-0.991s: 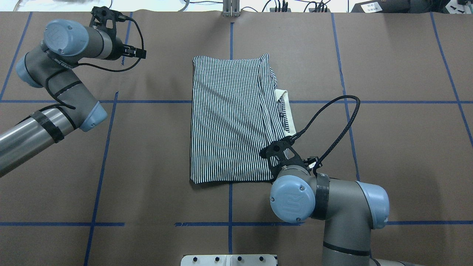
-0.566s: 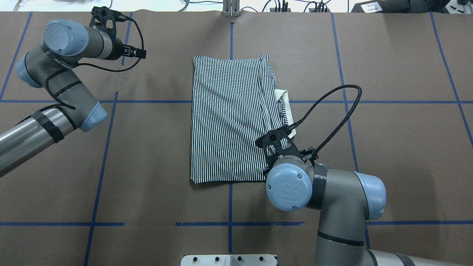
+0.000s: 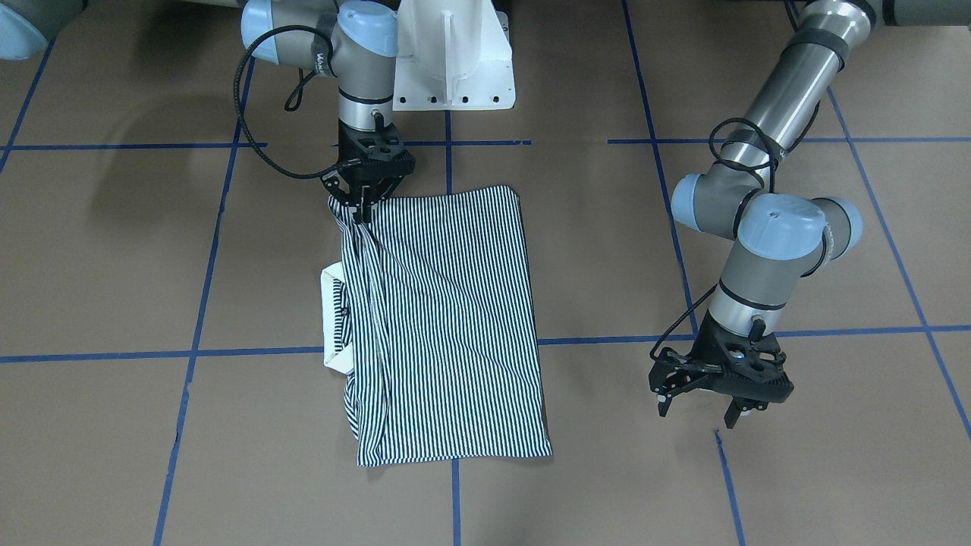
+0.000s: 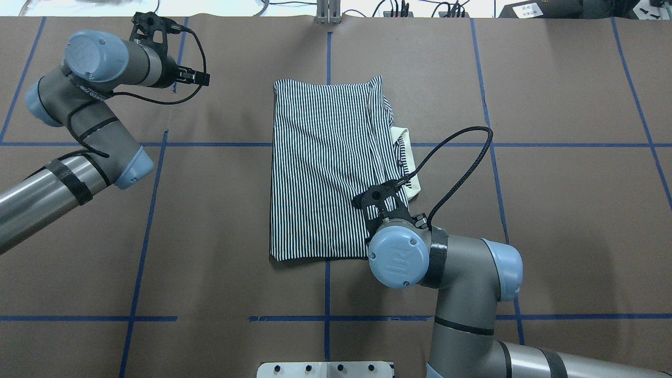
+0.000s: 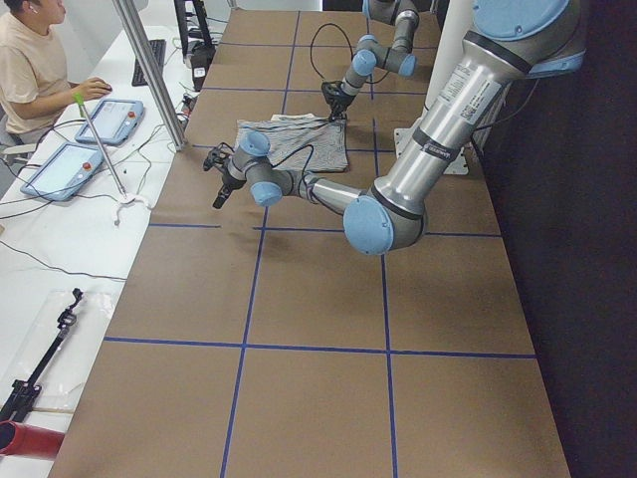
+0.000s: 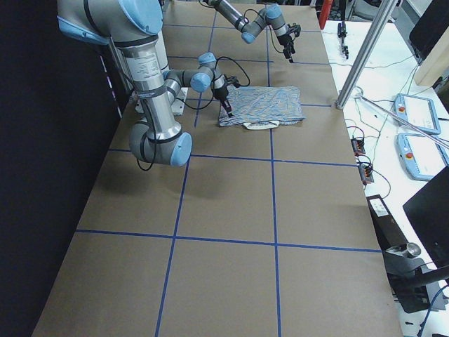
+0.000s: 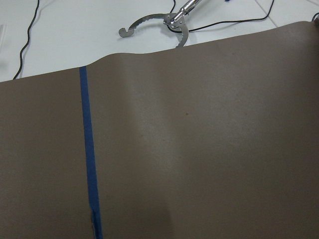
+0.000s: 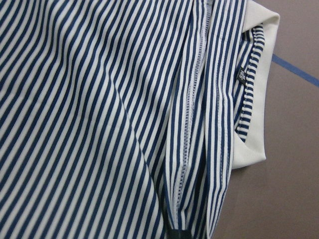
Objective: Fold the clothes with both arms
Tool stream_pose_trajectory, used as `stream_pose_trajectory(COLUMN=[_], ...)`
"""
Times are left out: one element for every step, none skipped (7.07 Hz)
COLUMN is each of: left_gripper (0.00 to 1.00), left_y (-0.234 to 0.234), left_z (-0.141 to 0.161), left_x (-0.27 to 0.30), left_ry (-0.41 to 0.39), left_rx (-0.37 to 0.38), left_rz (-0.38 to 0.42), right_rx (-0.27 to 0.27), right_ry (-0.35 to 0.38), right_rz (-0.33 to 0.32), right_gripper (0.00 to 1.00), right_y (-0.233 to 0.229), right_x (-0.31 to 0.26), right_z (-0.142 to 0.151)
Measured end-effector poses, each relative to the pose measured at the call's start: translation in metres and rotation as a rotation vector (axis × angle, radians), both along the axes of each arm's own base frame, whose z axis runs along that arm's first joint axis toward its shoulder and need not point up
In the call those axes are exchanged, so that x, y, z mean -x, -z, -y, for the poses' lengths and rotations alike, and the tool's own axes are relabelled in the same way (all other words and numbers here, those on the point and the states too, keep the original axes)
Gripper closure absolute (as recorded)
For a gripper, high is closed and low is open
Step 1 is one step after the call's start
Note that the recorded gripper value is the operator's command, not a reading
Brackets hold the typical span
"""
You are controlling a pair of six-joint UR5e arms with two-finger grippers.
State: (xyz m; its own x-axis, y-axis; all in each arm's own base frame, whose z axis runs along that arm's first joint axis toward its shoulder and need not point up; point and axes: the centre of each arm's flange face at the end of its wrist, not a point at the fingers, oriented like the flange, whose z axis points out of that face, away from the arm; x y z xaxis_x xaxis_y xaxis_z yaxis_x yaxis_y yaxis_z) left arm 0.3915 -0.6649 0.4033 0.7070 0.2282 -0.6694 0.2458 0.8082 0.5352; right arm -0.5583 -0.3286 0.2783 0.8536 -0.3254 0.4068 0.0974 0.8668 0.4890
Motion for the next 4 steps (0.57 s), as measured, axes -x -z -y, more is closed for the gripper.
stream_pose_trajectory(left_gripper=[0.0,0.0,0.0,0.0], left_y=[0.0,0.0,0.0,-0.001], left_z=[0.0,0.0,0.0,0.0], left_x=[0.0,0.0,0.0,-0.001], left_ry=[0.0,0.001,0.0,0.0], left_rx=[0.0,0.0,0.001,0.001], left_rz=[0.0,0.0,0.0,0.0], right_rx=[-0.002,-0.003,-0.003,0.001], right_ry=[-0.001,-0.004,-0.005,-0.01], right_rz=[0.005,0.011,0.013,0.006], right_gripper=[1.0,1.0,1.0,1.0], right_y=[0.002,0.003,-0.001,-0.01], right_x=[-0.005,-0.011,-0.02,-0.029], right_z=[0.001,0.001,-0.001,-0.003])
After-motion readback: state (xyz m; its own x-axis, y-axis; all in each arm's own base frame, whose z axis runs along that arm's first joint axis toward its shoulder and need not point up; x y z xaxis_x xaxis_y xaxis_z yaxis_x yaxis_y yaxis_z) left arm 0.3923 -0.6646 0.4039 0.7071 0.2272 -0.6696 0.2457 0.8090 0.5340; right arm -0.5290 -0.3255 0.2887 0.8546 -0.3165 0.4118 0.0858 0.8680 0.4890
